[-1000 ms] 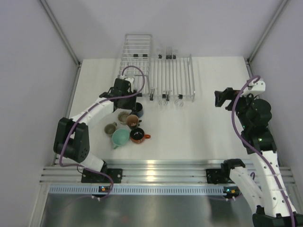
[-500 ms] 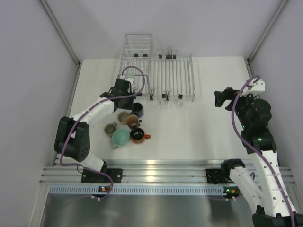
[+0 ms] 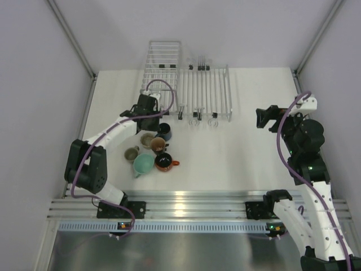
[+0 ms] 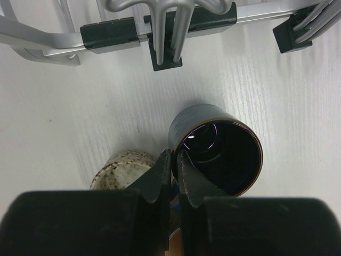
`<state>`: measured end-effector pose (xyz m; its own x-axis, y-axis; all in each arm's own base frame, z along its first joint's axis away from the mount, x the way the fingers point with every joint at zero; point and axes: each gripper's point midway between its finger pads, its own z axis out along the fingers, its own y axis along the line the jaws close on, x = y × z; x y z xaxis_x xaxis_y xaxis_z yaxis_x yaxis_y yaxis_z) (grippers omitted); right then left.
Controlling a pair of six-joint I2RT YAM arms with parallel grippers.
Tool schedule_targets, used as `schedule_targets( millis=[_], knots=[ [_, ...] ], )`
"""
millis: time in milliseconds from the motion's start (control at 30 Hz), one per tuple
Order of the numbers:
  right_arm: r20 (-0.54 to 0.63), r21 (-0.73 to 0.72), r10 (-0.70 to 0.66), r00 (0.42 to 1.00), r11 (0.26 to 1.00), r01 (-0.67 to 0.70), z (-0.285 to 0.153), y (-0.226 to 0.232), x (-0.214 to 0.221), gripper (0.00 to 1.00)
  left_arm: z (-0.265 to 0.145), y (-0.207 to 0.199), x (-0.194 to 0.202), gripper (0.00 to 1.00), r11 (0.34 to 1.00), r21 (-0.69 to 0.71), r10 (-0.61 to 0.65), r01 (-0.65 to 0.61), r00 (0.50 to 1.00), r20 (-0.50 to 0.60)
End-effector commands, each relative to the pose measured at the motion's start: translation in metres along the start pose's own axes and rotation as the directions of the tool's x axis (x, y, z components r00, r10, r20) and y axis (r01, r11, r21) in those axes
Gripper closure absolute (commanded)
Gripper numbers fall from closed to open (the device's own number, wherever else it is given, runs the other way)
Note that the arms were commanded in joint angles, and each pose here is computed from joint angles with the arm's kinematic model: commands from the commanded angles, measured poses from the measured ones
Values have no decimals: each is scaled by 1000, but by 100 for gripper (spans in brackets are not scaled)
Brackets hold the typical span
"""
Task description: Load the cups into the dish rack
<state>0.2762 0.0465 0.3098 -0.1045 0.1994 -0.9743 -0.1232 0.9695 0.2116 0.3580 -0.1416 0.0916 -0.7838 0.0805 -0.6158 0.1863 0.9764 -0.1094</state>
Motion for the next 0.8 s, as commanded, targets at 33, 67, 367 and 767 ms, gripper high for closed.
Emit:
schedule_targets(
  millis=[33,67,367,767],
  knots=[
    [28,-23,1,1000,1000,-1,-2,6,-8,1,-18,-10,-13,100,999,35,9,-11,998,66],
    [27,-23,3,1000,1000,-2,-2,6,-7,1,-27,-11,-19,100,999,44,7,-11,996,94],
    [20,-23,1,1000,1000,-1,0,6,-6,1,-81,-19,-57,100,995,102,-22,-12,943,332],
    [15,-56,-5,1000,998,6,2,12,-7,1,-182,-70,-115,100,916,397,-187,-60,811,554]
  ],
)
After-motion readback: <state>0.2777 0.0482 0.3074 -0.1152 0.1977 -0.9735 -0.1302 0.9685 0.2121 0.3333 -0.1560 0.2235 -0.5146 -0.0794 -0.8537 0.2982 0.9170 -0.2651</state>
